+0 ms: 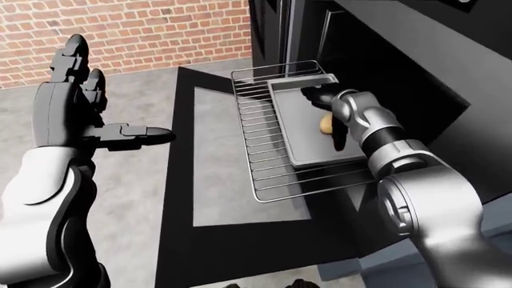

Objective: Pick the potato from the oven and place it on the plate on the counter.

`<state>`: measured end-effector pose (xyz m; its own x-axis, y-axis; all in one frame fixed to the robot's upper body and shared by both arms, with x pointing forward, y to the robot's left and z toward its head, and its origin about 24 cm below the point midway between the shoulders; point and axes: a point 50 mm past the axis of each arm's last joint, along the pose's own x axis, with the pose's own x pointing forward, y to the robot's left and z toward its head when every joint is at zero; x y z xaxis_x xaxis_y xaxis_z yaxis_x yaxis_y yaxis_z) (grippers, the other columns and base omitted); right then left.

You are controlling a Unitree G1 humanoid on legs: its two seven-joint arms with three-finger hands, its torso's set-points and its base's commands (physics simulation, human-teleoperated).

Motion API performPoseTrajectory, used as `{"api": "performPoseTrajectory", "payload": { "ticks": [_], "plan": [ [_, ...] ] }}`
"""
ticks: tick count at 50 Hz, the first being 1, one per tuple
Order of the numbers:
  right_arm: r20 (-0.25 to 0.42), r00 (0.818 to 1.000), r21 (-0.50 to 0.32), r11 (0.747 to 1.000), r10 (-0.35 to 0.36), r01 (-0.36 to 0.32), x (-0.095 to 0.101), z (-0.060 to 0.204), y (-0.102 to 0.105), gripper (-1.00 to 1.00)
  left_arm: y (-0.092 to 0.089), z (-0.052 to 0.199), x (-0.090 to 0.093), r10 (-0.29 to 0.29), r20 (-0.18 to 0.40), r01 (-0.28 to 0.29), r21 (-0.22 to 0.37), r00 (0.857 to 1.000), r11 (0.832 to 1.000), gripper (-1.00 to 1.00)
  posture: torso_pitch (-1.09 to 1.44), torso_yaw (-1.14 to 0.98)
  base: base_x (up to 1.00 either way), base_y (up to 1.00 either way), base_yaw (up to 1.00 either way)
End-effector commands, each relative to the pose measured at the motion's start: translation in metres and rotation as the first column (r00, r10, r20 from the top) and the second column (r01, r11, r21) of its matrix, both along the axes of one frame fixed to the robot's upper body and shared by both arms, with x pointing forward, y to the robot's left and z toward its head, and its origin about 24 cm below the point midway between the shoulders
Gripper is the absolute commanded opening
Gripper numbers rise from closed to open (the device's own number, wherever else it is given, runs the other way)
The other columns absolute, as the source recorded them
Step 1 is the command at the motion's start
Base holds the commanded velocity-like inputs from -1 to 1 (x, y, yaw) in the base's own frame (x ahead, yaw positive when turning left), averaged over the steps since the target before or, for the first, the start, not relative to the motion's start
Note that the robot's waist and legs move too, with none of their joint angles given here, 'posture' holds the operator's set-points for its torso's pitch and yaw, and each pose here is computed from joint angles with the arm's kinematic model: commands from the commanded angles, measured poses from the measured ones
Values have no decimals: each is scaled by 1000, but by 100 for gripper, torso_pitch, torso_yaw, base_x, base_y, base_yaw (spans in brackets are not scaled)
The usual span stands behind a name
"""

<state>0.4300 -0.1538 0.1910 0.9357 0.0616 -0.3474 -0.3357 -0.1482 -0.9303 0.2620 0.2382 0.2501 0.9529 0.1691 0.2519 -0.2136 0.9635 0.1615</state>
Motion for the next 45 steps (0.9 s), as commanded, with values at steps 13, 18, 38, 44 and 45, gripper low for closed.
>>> {"api": "performPoseTrajectory", "payload": {
  "ticks": [13,18,38,44,45],
  "plan": [
    [112,994,30,1000,-11,7,3,26,2,100,2,13,-7,15,85,-17,21,996,1000,100,36,0,0,0,0],
    [126,991,39,999,-36,31,4,29,-1,100,2,15,-8,11,90,-13,20,996,1000,100,36,0,0,0,0],
    [173,983,75,996,-65,52,4,30,-3,100,3,16,-11,16,90,-18,23,996,1000,100,36,0,0,0,0],
    [165,984,74,996,-66,55,4,28,-3,100,3,16,-11,18,87,-20,24,996,1000,100,36,0,0,0,0],
    [165,984,77,996,-63,51,4,28,-3,100,3,16,-11,18,87,-20,25,996,999,100,36,0,0,0,0]
  ]
}}
